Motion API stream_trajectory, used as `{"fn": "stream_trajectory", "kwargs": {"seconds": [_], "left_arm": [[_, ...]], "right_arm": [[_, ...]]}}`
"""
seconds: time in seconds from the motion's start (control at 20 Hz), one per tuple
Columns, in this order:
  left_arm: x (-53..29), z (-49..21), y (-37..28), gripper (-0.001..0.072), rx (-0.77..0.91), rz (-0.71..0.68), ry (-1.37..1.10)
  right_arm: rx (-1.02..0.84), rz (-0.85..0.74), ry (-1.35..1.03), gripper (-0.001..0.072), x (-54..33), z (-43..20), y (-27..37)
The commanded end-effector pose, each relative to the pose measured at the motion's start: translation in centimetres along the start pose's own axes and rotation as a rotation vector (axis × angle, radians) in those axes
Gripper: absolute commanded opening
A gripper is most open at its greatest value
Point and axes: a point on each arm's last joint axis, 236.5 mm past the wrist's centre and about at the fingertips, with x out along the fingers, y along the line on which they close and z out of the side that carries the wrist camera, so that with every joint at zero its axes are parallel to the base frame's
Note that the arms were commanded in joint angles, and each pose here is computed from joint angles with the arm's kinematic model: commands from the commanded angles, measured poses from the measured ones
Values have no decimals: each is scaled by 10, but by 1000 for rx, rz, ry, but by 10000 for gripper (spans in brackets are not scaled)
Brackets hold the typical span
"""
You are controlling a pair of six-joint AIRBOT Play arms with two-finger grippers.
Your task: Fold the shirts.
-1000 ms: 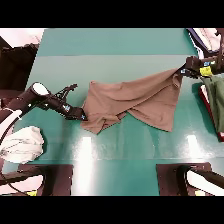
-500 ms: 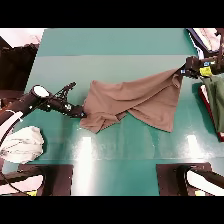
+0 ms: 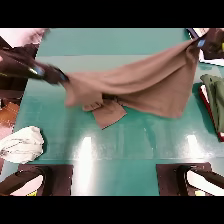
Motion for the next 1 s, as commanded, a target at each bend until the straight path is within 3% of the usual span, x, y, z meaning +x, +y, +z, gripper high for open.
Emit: {"fn": "stream_trajectory", "kwargs": {"seconds": [0.0, 0.25, 0.55, 0.75, 0.85, 0.95], "left_arm": [[-162, 86, -41, 29, 180, 186, -367], [-306, 115, -110, 28, 250, 231, -724], [-338, 112, -141, 28, 208, 153, -824], [-296, 108, -88, 28, 139, 269, -702], [-225, 86, -40, 28, 63, 308, -489], [-136, 48, -8, 28, -23, 243, -198]], "right_arm": [[-110, 17, -186, 20, -64, 45, 42], [-243, 38, -405, 19, -167, 55, 104], [-261, 8, -447, 19, -221, 24, 124], [-103, -73, -144, 19, -165, -12, 75], [-29, -91, 96, 19, -117, -41, 44], [61, -105, 325, 19, -67, -74, 9]]}}
